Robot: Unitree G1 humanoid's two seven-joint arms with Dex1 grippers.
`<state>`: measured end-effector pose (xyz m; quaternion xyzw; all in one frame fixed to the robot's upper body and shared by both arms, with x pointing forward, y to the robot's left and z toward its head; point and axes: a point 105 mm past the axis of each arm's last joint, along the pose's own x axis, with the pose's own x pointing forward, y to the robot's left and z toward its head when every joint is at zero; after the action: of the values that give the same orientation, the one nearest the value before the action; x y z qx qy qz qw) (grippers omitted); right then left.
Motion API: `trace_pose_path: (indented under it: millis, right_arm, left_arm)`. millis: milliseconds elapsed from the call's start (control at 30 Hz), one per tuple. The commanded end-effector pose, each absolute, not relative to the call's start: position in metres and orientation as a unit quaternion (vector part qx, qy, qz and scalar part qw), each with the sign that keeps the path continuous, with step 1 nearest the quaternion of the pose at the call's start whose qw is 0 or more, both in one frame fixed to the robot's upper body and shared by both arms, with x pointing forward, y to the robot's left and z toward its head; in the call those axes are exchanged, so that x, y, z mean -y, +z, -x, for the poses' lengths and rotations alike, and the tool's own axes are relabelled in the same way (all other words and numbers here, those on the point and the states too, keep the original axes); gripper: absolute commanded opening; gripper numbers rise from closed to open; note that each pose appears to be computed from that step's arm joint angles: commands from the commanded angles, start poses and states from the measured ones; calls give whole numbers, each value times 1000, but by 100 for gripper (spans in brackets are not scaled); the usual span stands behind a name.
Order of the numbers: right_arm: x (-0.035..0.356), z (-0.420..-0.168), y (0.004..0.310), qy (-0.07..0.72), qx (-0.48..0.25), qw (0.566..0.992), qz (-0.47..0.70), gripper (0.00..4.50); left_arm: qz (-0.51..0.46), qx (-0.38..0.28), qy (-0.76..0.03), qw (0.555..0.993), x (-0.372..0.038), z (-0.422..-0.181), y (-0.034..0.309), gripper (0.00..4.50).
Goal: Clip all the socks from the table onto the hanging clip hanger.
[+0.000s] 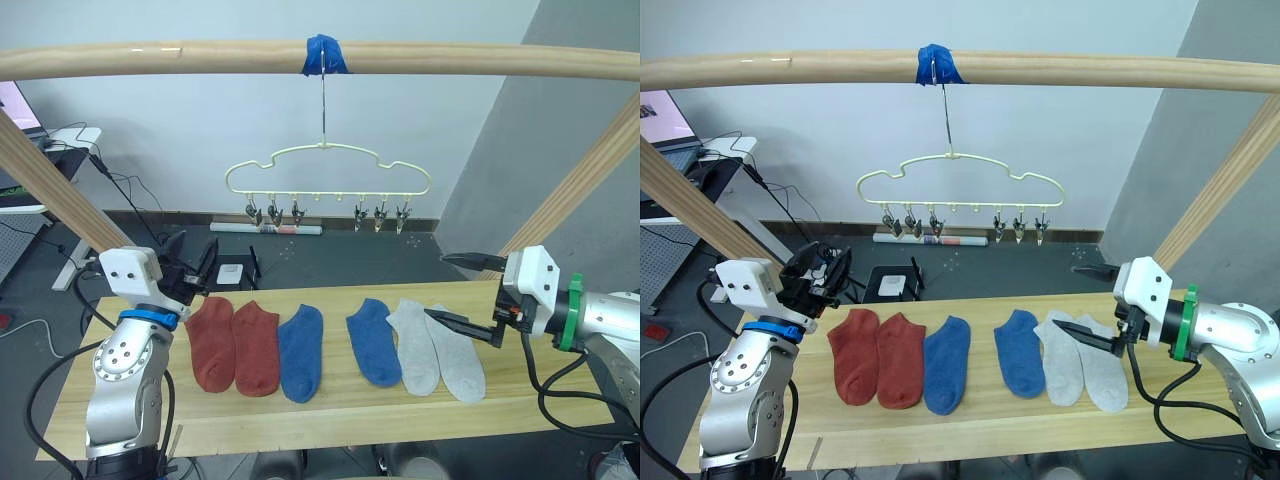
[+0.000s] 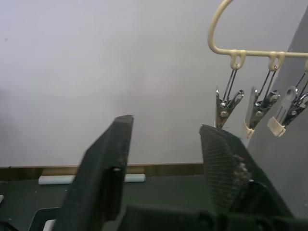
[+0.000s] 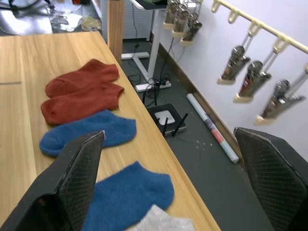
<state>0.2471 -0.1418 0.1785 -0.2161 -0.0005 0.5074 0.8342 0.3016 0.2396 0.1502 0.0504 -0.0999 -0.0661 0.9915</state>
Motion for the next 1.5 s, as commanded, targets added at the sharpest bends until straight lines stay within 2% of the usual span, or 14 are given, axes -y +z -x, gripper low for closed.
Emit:
trace_pose_path:
  millis: [33,167,567,900,1500]
  right_arm:
    - [120,-242,198,529,39,821,208,450]
    - [103,-240,207,550,53,810,198,450]
    - [82,-229,225,575,65,795,183,450]
    - [72,-232,234,581,79,790,177,450]
    - [66,-232,231,594,85,781,171,450]
  left_arm:
    - [-42,123,-81,988,-227,-306,162,207]
    - [-32,126,-107,986,-211,-314,162,207]
    - [-11,142,-120,983,-202,-334,166,207]
    - [11,165,-128,978,-198,-339,178,207]
    - [22,188,-132,973,-199,-339,206,207]
